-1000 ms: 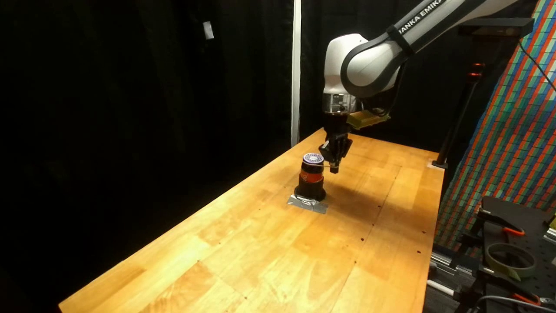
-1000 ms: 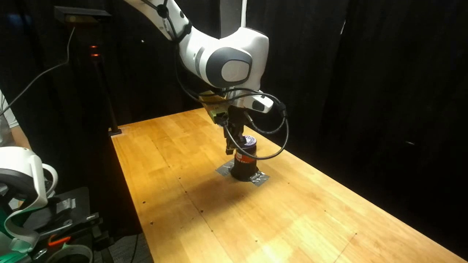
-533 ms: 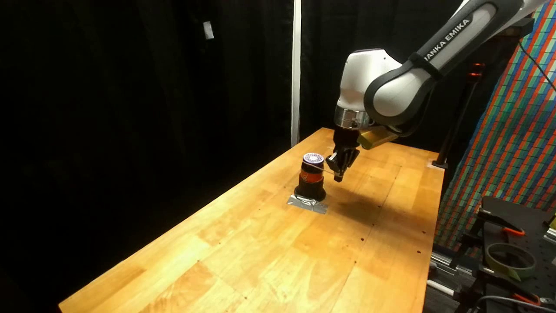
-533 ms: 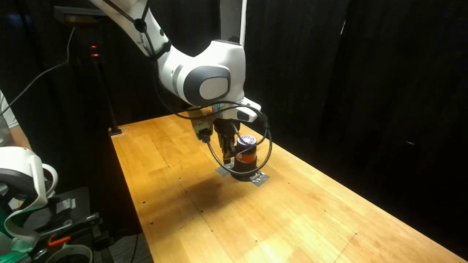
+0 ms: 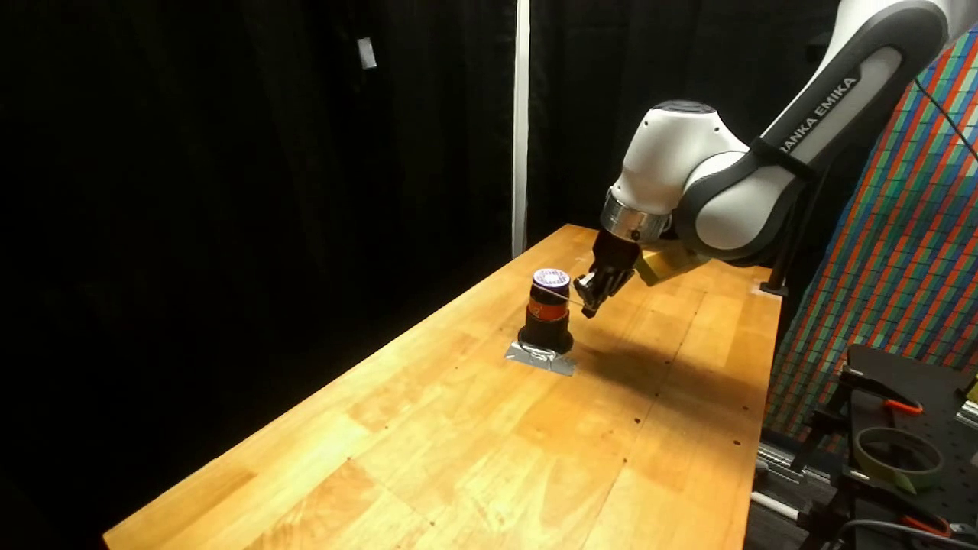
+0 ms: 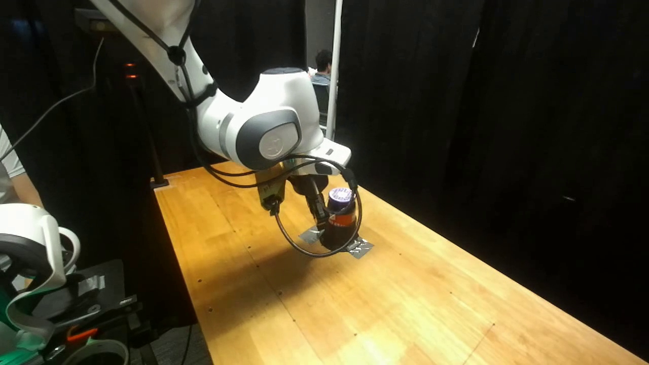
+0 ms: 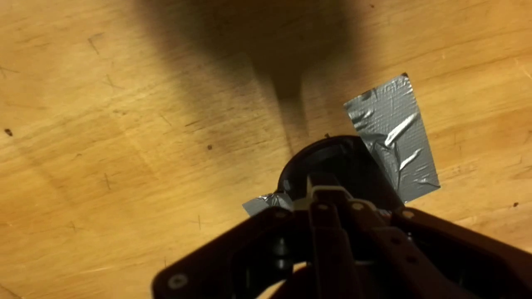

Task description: Put the rubber band on the jar.

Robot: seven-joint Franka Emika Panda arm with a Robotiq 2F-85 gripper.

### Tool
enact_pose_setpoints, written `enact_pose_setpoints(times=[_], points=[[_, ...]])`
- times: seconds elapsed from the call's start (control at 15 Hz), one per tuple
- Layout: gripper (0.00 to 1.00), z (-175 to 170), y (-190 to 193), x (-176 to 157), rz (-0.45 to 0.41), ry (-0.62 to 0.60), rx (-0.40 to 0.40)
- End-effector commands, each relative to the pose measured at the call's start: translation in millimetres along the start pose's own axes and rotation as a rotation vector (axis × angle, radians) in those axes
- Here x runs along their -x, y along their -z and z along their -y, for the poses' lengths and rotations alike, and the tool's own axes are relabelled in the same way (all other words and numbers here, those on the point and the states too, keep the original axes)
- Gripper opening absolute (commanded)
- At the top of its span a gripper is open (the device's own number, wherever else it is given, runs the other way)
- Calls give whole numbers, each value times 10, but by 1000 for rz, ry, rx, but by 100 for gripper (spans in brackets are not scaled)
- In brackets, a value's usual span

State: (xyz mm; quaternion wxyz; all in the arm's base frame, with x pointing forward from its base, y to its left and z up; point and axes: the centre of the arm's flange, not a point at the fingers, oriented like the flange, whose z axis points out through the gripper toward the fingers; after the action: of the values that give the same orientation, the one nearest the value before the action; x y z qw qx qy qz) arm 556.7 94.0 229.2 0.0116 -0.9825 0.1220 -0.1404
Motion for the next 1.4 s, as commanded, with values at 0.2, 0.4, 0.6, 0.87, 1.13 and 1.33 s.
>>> enact_pose_setpoints(times=[0.2, 0.4, 0.6, 0.87, 1.13, 1.33], points=[[0, -133, 156, 399, -210, -10, -68], [0, -164, 168, 522, -290, 21, -123], [0, -148, 210, 654, -356, 45, -178], [0, -145, 246, 790, -457, 66, -225], [0, -201, 199, 882, -549, 85, -220], [0, -206, 168, 988, -586, 97, -233]])
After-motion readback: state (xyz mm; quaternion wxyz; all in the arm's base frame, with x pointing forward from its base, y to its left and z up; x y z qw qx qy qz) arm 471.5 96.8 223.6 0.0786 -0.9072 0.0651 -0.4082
